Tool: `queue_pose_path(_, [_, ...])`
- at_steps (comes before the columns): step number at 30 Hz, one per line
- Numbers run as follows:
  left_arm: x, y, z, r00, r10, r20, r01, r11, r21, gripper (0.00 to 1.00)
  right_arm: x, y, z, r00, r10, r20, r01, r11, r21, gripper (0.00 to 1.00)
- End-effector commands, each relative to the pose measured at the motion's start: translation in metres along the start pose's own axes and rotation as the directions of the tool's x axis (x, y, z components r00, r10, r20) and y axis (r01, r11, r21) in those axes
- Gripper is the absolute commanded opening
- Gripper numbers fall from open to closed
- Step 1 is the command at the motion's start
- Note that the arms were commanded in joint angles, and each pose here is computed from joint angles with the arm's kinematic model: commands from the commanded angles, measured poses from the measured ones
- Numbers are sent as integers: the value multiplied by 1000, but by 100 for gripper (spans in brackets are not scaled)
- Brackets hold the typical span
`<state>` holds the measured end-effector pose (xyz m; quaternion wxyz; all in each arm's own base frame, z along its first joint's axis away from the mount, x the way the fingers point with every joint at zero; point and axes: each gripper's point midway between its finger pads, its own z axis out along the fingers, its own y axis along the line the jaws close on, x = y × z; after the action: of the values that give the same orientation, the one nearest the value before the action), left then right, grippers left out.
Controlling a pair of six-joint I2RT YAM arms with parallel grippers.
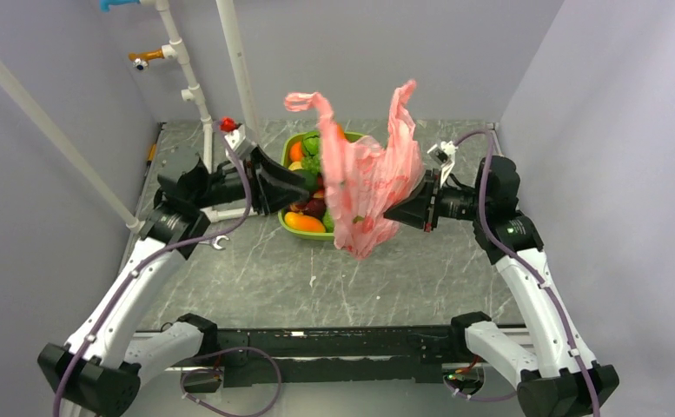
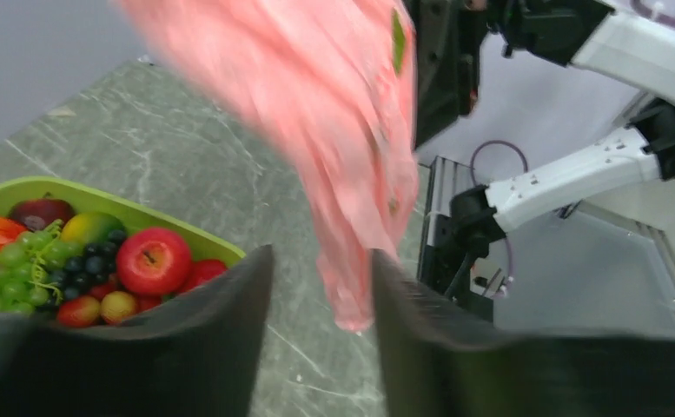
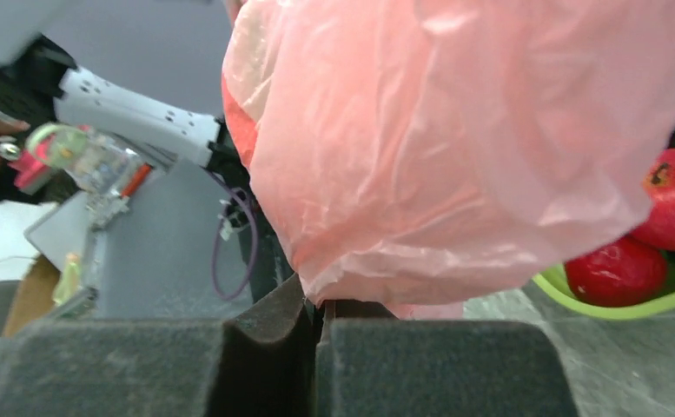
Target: Place the fake fruits into the plastic bag and tie a complex knot
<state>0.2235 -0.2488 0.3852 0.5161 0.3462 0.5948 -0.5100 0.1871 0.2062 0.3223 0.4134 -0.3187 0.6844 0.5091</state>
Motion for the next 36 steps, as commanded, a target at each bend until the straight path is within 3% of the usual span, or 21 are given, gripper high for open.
queue_pose_path(1, [25, -20, -11, 988, 142, -68, -139, 989, 44, 92, -28, 19, -4, 995, 82, 55, -75, 991, -114, 0])
queue_pose_path(2, [32, -26, -9, 985, 149, -81, -145, 988, 57, 99, -35, 21, -3, 994, 74, 78, -63, 989, -131, 0])
queue_pose_path(7, [60, -33, 9, 973, 193, -125, -181, 978, 99, 99, -51, 31, -3, 987, 123, 101, -103, 978, -182, 0])
queue_pose_path(13, [71, -27, 38, 980, 144, -140, -128, 985, 115, 99, -56, 43, -5, 990, 101, 99, -79, 976, -204, 0])
queue_pose_path(16, [70, -45, 51, 988, 62, -144, -33, 980, 195, 100, -55, 45, -5, 991, 84, 99, -64, 979, -196, 0])
queue_pose_path(17, [67, -54, 51, 989, 35, -144, 0, 971, 240, 91, -54, 44, -5, 992, 82, 95, -63, 980, -190, 0])
queue_pose_path(18, [66, -63, 50, 988, 12, -155, 34, 957, 289, 74, -50, 40, -5, 990, 117, 75, -103, 979, -174, 0])
queue_pose_path(20, [65, -68, 40, 981, -28, -194, 88, 948, 305, 21, -47, 25, -13, 985, 160, 59, -152, 980, -127, 0])
queue_pose_path(21, [65, -66, 31, 978, -44, -203, 103, 952, 289, 4, -46, 14, -21, 982, 177, 65, -171, 981, -91, 0])
queue_pose_path(22, [64, -65, 18, 980, -48, -195, 102, 956, 275, 0, -48, -4, -34, 976, 197, 91, -194, 980, -36, 0])
queue_pose_path(27, [50, -50, -20, 992, -28, -122, 47, 987, 155, 0, -39, -64, -80, 967, 205, 148, -230, 958, 174, 0])
queue_pose_path(33, [35, -55, -17, 989, -111, -98, 125, 981, 149, 0, -22, -88, -87, 960, 249, 125, -273, 930, 244, 0])
queue_pose_path(34, [30, -54, -14, 987, -138, -83, 150, 977, 152, 0, -25, -90, -87, 965, 228, 132, -256, 931, 259, 5])
queue_pose_path(36, [18, -51, -6, 976, -208, -61, 216, 964, 158, 0, -28, -87, -88, 971, 195, 142, -229, 928, 293, 52])
